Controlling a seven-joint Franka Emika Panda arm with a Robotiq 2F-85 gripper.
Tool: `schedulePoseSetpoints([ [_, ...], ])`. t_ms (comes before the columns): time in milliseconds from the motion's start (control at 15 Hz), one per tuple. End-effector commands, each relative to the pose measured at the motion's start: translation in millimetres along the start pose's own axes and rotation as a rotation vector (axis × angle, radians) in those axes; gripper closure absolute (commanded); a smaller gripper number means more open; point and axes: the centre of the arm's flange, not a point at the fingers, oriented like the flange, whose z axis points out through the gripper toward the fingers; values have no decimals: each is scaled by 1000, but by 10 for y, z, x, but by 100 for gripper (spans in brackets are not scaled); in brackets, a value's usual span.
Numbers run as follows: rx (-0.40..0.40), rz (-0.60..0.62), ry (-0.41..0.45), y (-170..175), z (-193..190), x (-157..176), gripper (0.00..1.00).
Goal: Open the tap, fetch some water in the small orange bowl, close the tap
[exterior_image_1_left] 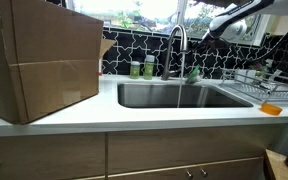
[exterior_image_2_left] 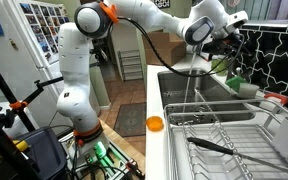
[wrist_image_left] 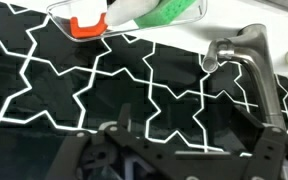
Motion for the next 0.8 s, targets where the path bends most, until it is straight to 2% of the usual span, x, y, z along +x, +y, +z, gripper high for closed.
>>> schedulePoseSetpoints([
  [0,3,26,-63,57,-377,-310,0],
  [400,14,-8,-282,192,-671,-663,0],
  [467,12,-3,-228,234,-475,-441,0],
  [733,14,-6,-228,228,-519,-423,0],
])
